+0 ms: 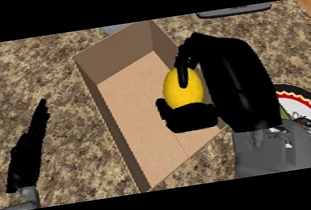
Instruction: Pick the lemon from the plate and place it in the cardboard box
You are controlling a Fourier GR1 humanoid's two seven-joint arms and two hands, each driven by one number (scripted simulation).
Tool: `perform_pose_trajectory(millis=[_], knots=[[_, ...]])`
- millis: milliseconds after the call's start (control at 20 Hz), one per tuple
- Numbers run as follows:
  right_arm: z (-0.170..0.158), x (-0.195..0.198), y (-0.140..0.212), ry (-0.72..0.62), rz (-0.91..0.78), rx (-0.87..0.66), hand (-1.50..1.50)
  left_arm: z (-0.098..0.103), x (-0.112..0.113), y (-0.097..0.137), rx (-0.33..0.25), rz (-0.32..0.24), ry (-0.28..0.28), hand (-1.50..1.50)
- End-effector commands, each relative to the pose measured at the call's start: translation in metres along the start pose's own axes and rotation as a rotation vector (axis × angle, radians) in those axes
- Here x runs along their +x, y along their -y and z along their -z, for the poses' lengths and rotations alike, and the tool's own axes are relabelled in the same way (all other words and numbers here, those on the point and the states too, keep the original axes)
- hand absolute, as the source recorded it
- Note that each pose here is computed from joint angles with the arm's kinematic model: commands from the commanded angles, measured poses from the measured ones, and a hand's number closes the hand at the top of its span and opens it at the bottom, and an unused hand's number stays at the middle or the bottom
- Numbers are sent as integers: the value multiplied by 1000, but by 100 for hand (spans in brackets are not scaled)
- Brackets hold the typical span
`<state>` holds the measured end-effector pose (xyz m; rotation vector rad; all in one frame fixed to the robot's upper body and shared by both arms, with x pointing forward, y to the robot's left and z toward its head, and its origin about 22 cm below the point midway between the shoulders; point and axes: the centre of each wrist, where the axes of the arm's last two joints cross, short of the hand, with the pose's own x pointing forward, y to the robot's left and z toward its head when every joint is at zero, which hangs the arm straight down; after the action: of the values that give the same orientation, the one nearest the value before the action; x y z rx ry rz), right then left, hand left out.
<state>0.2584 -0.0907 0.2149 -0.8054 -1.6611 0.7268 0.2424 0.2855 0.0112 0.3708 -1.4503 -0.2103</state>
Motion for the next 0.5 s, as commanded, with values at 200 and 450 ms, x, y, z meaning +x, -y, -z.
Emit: perform_pose_trajectory(millis=[200, 450], knots=[[52, 19, -56, -78, -15, 118, 150, -4, 9, 8, -9, 2, 4, 0], [88, 5, -93, -134, -63, 150, 150, -4, 3, -9, -16, -16, 10, 0]])
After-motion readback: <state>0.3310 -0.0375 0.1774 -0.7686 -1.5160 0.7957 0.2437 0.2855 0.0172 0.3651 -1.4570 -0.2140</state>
